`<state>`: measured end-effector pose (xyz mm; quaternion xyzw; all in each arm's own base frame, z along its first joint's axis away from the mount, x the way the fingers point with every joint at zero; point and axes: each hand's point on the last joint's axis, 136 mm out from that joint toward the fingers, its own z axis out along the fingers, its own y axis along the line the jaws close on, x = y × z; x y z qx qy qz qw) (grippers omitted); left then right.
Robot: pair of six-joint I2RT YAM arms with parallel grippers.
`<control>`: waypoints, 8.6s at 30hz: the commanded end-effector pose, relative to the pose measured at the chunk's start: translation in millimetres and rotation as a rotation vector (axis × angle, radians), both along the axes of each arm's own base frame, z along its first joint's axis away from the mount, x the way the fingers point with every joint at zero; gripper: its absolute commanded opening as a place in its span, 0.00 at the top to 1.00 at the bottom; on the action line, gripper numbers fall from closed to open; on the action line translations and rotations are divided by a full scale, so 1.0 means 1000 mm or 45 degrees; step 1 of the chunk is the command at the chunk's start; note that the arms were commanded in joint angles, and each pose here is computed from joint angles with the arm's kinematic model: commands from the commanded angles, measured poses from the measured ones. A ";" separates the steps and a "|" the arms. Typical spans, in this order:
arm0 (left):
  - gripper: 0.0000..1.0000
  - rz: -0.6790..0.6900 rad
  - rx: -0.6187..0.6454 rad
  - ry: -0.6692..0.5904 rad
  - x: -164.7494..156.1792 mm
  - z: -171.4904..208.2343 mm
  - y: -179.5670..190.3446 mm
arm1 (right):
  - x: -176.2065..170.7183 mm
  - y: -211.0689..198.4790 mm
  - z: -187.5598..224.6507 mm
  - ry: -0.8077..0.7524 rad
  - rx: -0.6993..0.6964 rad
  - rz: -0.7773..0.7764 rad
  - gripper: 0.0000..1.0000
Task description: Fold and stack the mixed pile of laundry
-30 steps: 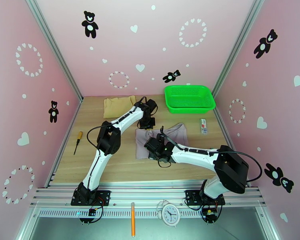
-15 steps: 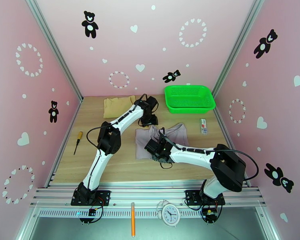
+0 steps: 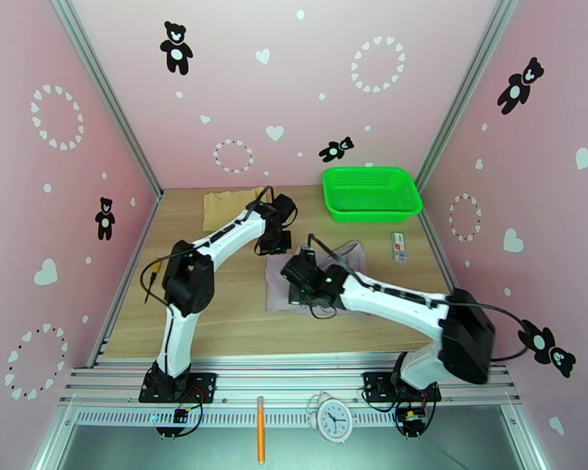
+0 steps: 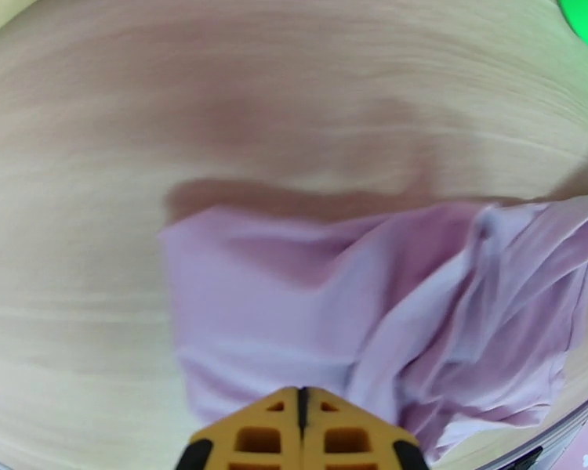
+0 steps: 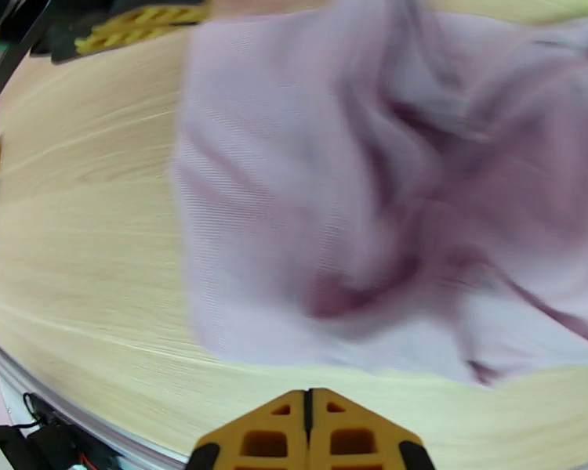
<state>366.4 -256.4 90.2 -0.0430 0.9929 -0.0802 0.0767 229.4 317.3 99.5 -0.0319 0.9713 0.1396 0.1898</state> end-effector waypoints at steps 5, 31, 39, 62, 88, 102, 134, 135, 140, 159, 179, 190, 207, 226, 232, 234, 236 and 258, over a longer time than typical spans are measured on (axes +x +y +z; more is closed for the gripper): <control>1.00 0.075 -0.094 0.060 -0.013 -0.055 0.003 | -0.001 0.030 -0.048 0.102 -0.082 0.069 1.00; 1.00 0.045 0.207 0.143 -0.044 -0.101 0.042 | 0.014 -0.063 -0.057 0.038 -0.256 -0.189 1.00; 1.00 0.053 0.229 0.134 -0.043 -0.099 0.052 | -0.005 -0.107 -0.059 0.065 -0.292 -0.335 1.00; 1.00 0.019 0.038 0.038 -0.027 -0.051 0.014 | 0.114 -0.059 -0.055 0.084 -0.097 -0.185 1.00; 0.78 0.019 0.145 -0.122 -0.006 0.014 0.043 | 0.070 -0.048 0.030 -0.160 -0.209 0.113 0.65; 0.68 0.040 -0.054 0.033 0.042 -0.044 0.029 | -0.001 0.068 -0.030 -0.013 -0.199 0.325 0.50; 1.00 0.096 0.078 0.120 0.037 -0.107 0.050 | -0.011 0.078 -0.095 0.129 -0.324 0.341 1.00; 1.00 0.106 0.090 0.113 0.037 -0.104 0.055 | -0.014 0.087 -0.092 0.129 -0.298 0.368 1.00; 1.00 0.166 0.139 0.069 0.036 -0.077 0.093 | -0.034 0.141 -0.069 0.140 -0.145 0.515 1.00; 0.73 0.341 0.378 0.056 0.021 -0.058 0.188 | -0.047 0.197 -0.055 0.152 -0.048 0.655 0.62; 0.01 0.159 0.244 -0.385 0.007 0.120 0.126 | -0.004 -0.008 0.092 -0.172 0.020 0.446 0.20; 0.41 -0.212 0.037 -0.266 -0.140 0.074 -0.076 | 0.060 -0.137 0.067 -0.090 0.243 0.281 0.32; 0.38 -0.464 0.162 -0.125 -0.211 -0.040 -0.176 | 0.093 -0.172 -0.009 0.158 0.346 0.103 0.42; 0.45 -0.551 0.329 -0.064 -0.217 -0.074 -0.151 | 0.094 -0.172 -0.025 0.207 0.343 0.084 0.42; 0.81 -0.574 0.396 -0.062 -0.216 -0.086 -0.143 | 0.096 -0.168 -0.028 0.226 0.371 0.087 0.42; 0.96 -0.573 0.402 -0.070 -0.215 -0.087 -0.142 | 0.097 -0.165 -0.029 0.235 0.390 0.103 0.42; 1.00 -0.562 0.414 -0.084 -0.213 -0.085 -0.139 | 0.098 -0.160 -0.029 0.240 0.417 0.129 0.41; 1.00 -0.440 0.044 -0.146 -0.192 -0.036 -0.140 | 0.155 -0.116 -0.067 0.290 0.486 0.259 0.22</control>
